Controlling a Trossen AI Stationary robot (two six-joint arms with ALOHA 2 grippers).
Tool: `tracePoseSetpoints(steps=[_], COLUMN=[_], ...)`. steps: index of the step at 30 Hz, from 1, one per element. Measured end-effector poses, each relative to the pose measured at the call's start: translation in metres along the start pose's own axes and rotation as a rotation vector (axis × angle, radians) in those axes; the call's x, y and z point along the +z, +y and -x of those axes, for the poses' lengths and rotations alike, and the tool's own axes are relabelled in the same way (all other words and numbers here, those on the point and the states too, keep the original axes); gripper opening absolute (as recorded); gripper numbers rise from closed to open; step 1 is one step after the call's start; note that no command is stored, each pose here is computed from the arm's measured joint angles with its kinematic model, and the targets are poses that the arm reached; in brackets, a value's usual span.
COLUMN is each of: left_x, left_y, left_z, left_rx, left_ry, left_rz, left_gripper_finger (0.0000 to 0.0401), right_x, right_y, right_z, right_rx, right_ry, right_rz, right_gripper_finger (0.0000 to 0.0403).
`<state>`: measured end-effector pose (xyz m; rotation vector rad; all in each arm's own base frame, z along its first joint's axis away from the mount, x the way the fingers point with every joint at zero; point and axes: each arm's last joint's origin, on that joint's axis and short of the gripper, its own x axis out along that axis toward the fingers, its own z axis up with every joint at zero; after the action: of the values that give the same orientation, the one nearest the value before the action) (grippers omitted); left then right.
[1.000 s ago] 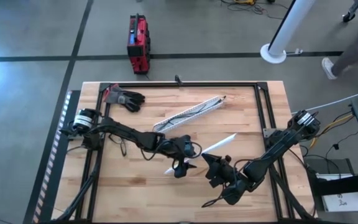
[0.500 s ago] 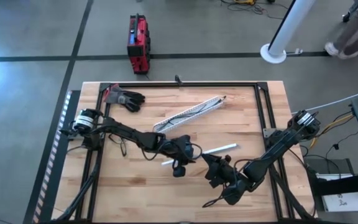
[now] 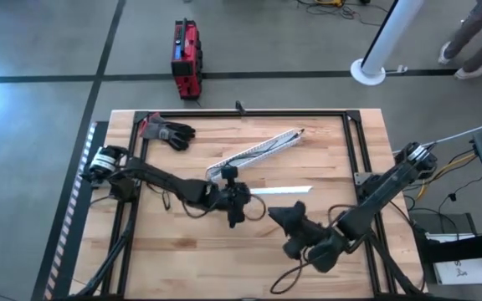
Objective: Ziptie cables
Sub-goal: Insert the white duct lid into the white cable duct until it is secured
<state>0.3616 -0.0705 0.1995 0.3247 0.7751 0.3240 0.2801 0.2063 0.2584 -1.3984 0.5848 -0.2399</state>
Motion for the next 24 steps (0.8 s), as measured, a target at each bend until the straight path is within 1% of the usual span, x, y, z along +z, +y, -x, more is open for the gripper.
tracePoseSetpoints(steps=[3,5,7,9,12,15,18,21,24], left_x=[-0.001,-0.002,-0.005,-0.008,-0.014,-0.021,-0.027,-0.03,-0.029], left_y=[-0.011,-0.02,-0.031,-0.04,-0.053,-0.066,-0.076,-0.082,-0.087], left_z=[0.011,0.015,0.014,0.01,-0.001,-0.017,-0.031,-0.042,-0.047], left_rx=[0.213,0.308,0.395,0.474,0.588,0.725,0.842,0.879,0.878], left_ry=[-0.007,-0.013,-0.006,0.012,0.05,0.13,0.239,0.294,0.296], left_rz=[-0.127,-0.225,-0.319,-0.413,-0.547,-0.697,-0.829,-0.887,-0.892], left_gripper_finger=[0.0008,0.0008,0.0008,0.0008,0.0007,0.0007,0.0007,0.0007,0.0007], right_x=[-0.011,-0.025,-0.041,-0.056,-0.073,-0.084,-0.088,-0.088,-0.086], right_y=[-0.032,-0.052,-0.065,-0.07,-0.068,-0.055,-0.033,-0.011,0.012], right_z=[0.009,0.011,0.006,-0.002,-0.02,-0.036,-0.052,-0.065,-0.074], right_rx=[0.085,0.157,0.25,0.358,0.489,0.569,0.583,0.576,0.577], right_ry=[-0.081,-0.122,-0.14,-0.139,-0.098,-0.034,0.035,0.056,0.061], right_rz=[-0.269,-0.46,-0.628,-0.779,-0.955,-1.054,-1.106,-1.143,-1.143], right_gripper_finger=[0.0172,0.0182,0.019,0.0196,0.0206,0.0219,0.0236,0.0255,0.0272])
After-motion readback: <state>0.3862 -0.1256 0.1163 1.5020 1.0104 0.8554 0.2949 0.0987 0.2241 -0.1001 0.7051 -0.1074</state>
